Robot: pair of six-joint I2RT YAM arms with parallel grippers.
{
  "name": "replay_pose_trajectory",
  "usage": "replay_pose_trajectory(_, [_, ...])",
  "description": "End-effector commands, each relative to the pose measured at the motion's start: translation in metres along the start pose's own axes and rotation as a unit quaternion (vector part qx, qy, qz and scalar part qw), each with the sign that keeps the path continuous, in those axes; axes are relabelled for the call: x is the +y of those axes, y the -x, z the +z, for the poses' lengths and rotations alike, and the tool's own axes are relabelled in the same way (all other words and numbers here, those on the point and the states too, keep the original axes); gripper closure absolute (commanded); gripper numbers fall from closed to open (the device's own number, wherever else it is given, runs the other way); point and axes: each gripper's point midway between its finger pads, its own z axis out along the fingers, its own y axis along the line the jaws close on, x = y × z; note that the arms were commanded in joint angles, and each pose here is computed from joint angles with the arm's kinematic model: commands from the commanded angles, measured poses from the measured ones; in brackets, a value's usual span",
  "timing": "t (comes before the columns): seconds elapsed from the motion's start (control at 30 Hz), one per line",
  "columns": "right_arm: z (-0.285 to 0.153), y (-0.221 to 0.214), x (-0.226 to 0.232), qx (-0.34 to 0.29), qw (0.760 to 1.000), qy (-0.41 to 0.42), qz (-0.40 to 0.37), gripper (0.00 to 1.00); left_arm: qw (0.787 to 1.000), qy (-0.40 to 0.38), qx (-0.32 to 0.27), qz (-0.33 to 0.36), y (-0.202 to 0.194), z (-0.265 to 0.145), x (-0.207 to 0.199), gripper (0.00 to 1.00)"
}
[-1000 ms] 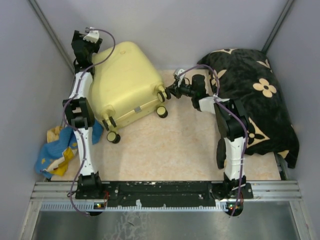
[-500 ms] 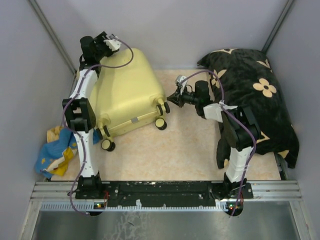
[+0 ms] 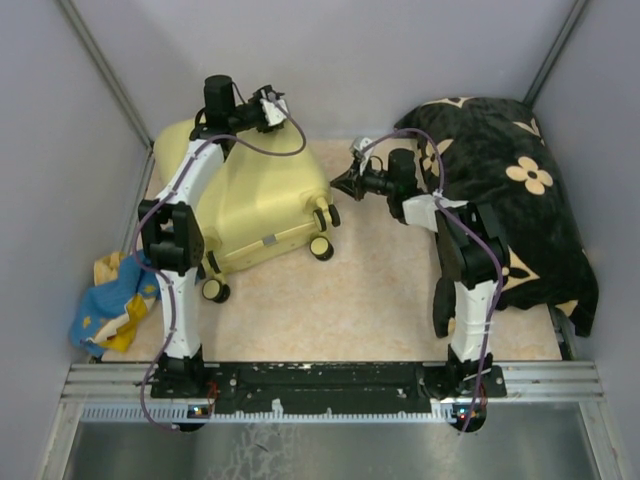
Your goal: Pack the luggage
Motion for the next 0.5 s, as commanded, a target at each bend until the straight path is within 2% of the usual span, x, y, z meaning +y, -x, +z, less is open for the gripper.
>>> replay_pose_trajectory(0.0, [0.022, 0.096, -0.039, -0.125, 0.985, -0.052, -0.109, 1.00, 0.949, -0.175, 0.082, -0.248, -0.079, -0.001, -0.159, 0.40])
replay_pose_trajectory(0.13, [0.034, 0.093, -0.051, -0.134, 0.985, -0.058, -0.088, 1.00, 0.950, -0.145, 0.069, -0.266, -0.057, -0.010, -0.134, 0.36])
replay_pose_trajectory(0.23, [0.036, 0.096, -0.043, -0.137, 0.985, -0.047, -0.095, 1.00, 0.940, -0.054, 0.054, -0.331, -0.035, -0.030, -0.076, 0.17])
replay_pose_trajectory(0.37, [0.029, 0.089, -0.027, -0.129, 0.986, -0.029, -0.103, 1.00, 0.906, 0.074, 0.043, -0.414, -0.026, -0.089, -0.001, 0.05])
replay_pose_trajectory(0.47, [0.027, 0.084, -0.016, -0.125, 0.986, -0.017, -0.106, 1.00, 0.883, 0.150, 0.054, -0.442, -0.038, -0.144, 0.029, 0.01])
